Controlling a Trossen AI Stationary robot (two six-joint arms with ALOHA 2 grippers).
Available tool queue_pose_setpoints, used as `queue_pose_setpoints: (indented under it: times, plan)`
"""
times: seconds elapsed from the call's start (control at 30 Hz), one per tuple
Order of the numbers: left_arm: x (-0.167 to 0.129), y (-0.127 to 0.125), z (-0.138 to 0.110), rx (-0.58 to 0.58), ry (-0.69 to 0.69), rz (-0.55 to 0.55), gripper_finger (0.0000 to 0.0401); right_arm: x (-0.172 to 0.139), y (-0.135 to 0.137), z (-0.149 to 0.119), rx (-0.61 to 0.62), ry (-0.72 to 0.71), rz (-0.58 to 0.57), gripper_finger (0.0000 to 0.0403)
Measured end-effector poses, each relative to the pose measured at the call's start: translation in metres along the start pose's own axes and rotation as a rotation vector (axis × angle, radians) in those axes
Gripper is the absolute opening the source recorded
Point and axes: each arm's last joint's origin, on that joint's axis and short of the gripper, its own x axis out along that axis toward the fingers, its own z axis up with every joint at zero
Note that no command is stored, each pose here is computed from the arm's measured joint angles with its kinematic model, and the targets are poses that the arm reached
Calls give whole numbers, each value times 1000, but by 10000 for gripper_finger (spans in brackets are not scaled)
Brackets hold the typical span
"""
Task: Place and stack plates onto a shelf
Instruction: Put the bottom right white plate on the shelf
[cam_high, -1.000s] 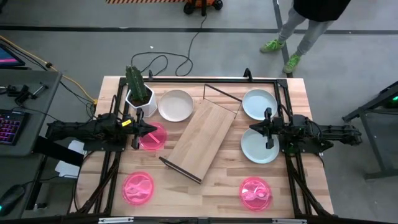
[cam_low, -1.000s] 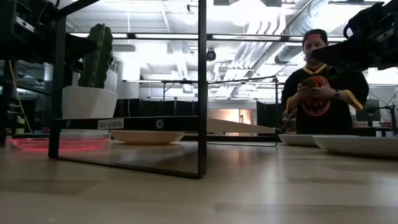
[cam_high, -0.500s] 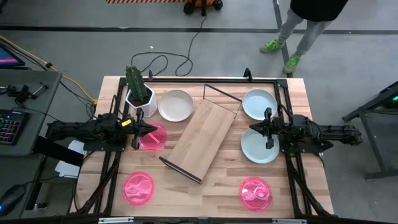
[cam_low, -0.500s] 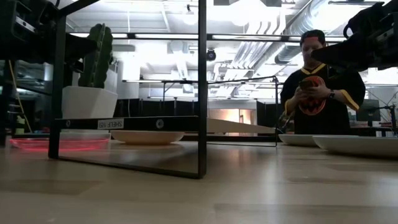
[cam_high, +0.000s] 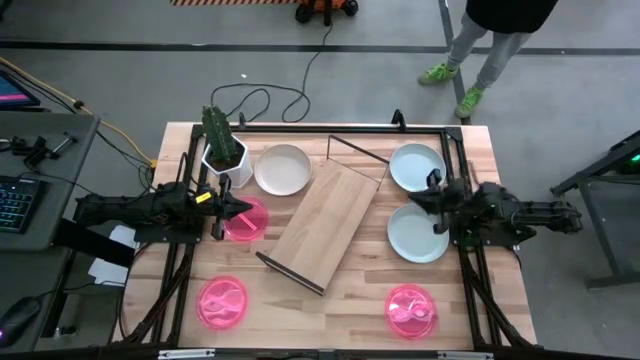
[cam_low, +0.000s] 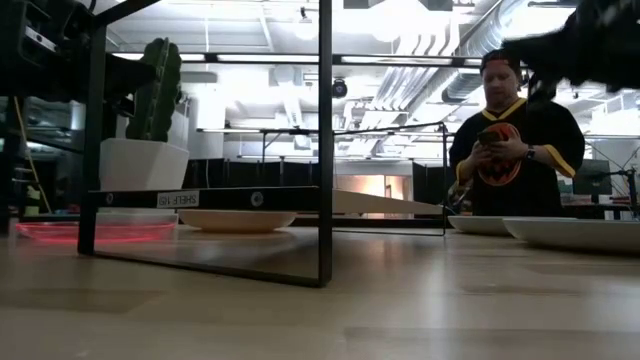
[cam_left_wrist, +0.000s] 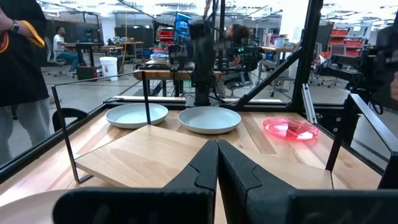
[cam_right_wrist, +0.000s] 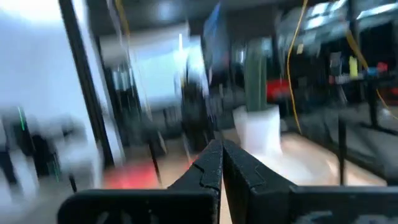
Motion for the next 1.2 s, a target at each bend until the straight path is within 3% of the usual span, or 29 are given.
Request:
queue_pose_setpoints:
  times: [0.17,0.4,0.53,0.63,0.77,0.9,1.03,1.2]
  plan:
    - [0,0,0,0,0,0,1,0,5,23,63,-244,37,0]
    - [0,0,0,0,-1,0,1,28,9,31,-47,-108,-6,0]
    - [0,0,0,0,0,0,1,52,5,32,-77,66,-204,0]
    - [0,0,0,0,0,0,1,66,2,34,-67,290,-372,1]
    - [0,0,0,0,0,0,1,76,3,38,12,584,-491,18]
    - [0,0,0,0,0,0,1,82,16,38,165,819,-453,59]
    - [0,0,0,0,0,0,1,85,39,26,396,1014,-319,99]
    - [0,0,0,0,0,0,1,76,75,5,565,1230,-266,121]
